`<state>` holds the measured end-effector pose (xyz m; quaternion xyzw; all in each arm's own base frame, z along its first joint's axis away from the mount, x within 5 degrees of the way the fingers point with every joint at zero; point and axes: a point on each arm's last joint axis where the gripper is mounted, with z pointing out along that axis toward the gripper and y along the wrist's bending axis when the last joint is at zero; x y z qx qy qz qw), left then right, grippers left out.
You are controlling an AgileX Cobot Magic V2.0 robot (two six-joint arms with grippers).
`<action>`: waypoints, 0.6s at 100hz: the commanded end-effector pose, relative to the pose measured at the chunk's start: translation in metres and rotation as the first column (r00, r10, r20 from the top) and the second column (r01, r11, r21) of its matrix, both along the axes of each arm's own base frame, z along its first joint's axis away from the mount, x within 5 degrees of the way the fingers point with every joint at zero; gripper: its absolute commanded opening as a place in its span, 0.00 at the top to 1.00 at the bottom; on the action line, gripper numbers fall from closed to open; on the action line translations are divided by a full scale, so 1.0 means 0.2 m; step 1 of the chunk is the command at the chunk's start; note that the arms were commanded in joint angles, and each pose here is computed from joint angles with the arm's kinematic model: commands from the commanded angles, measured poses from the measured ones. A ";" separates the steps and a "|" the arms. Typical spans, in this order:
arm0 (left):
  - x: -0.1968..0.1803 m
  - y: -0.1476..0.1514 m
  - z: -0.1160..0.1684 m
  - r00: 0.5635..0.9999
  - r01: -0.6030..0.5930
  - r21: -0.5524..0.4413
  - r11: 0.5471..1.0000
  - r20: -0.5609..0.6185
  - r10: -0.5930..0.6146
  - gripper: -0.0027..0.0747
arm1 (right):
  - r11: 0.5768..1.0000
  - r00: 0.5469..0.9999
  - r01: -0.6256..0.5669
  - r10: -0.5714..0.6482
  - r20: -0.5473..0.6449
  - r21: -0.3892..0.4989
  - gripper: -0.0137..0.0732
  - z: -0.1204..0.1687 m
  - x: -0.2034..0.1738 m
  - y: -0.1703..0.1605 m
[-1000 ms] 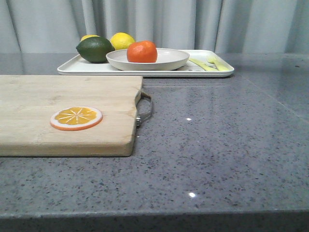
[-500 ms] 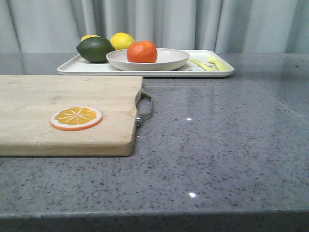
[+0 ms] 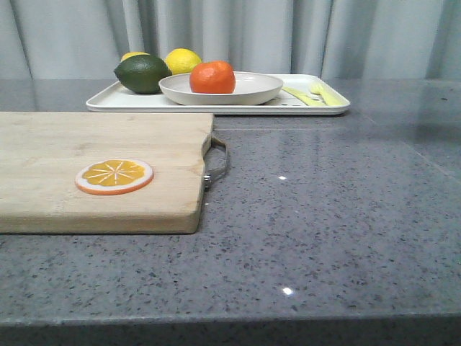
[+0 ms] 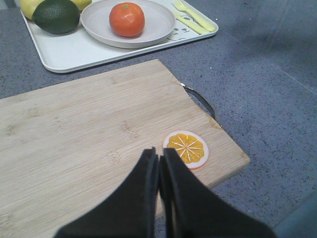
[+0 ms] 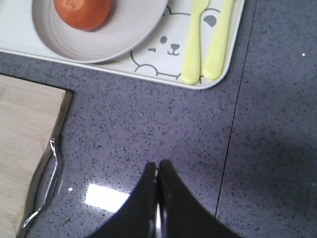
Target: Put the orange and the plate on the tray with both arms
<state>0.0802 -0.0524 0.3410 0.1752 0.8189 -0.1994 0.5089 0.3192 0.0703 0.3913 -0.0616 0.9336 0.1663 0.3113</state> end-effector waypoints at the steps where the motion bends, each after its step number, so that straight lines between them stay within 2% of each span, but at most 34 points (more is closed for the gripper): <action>1: 0.01 -0.01 0.07 0.998 -0.007 -0.063 0.998 0.064 0.011 0.99 | 1.000 0.990 0.016 -0.018 0.141 0.015 0.92 0.08 -0.10 -0.02; 36: 0.01 -0.01 0.07 0.998 -0.007 -0.062 0.998 0.062 0.011 0.99 | 0.998 0.970 0.061 -0.063 0.234 0.015 0.92 -0.09 -0.42 -0.09; 60: 0.01 0.00 0.06 0.999 -0.006 -0.049 0.999 0.042 0.008 0.99 | 0.996 0.939 0.089 -0.090 0.332 0.017 0.92 -0.22 -0.66 -0.14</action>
